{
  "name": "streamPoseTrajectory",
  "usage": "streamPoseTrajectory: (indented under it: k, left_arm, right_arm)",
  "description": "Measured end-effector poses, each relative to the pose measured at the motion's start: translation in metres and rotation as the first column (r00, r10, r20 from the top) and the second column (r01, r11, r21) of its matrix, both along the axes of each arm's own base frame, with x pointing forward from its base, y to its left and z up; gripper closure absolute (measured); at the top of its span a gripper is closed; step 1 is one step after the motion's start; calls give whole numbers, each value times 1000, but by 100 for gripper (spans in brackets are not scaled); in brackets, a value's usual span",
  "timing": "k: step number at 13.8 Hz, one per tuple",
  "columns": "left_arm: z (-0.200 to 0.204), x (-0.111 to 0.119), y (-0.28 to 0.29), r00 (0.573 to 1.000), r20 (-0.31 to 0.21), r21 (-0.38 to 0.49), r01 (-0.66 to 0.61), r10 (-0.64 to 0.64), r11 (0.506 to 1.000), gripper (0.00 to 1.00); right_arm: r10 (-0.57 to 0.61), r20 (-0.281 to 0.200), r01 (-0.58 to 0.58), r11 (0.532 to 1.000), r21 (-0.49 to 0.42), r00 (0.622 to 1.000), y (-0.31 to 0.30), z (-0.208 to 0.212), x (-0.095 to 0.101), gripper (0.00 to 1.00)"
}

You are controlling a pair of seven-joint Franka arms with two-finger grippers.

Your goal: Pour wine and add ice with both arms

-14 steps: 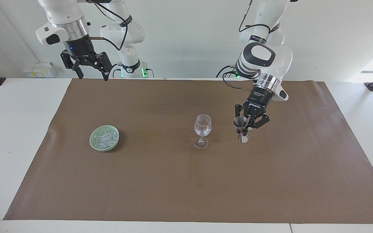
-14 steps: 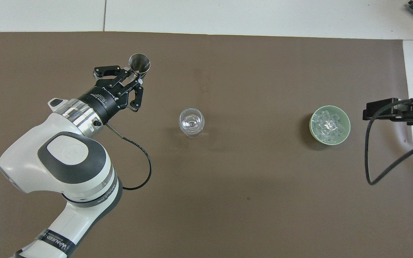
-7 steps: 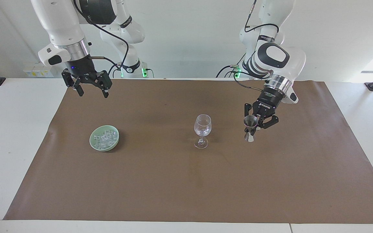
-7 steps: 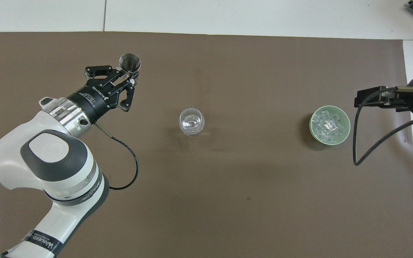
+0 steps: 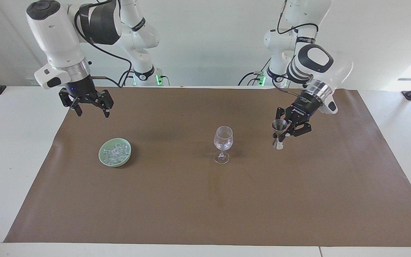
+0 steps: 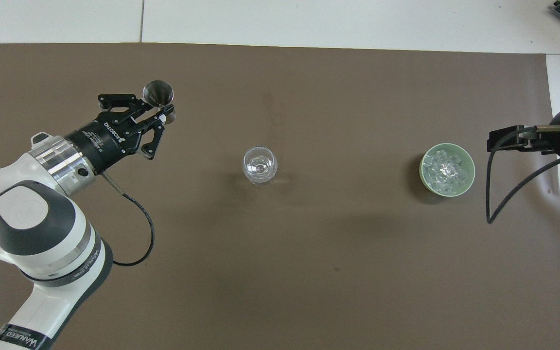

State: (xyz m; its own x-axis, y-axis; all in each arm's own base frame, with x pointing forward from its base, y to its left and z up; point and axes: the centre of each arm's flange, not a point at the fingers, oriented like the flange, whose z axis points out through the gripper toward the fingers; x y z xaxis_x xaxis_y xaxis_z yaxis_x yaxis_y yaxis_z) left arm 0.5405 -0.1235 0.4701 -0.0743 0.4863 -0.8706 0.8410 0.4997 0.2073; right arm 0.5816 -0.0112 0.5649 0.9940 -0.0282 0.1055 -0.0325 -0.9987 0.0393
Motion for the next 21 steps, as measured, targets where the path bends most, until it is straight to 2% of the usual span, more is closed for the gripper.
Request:
streamPoseTrajectory:
  k: [6,10,16,21]
  left_arm:
    - [-1,-2,28,984,-56,111,173,-167,979,79]
    - [-5,-6,39,958,-102,215,285,-268,934,79]
    - [-9,-14,54,893,-204,401,450,-402,797,79]
    - [-13,-17,63,830,-242,541,545,-502,640,79]
  right_arm:
    - [55,-17,-55,998,-28,998,8,-66,13,0]
    - [81,-19,-82,995,-48,997,10,-101,19,0]
    - [133,-47,-136,989,-63,990,11,-174,11,0]
    - [140,-55,-143,988,-60,989,12,-194,2,2]
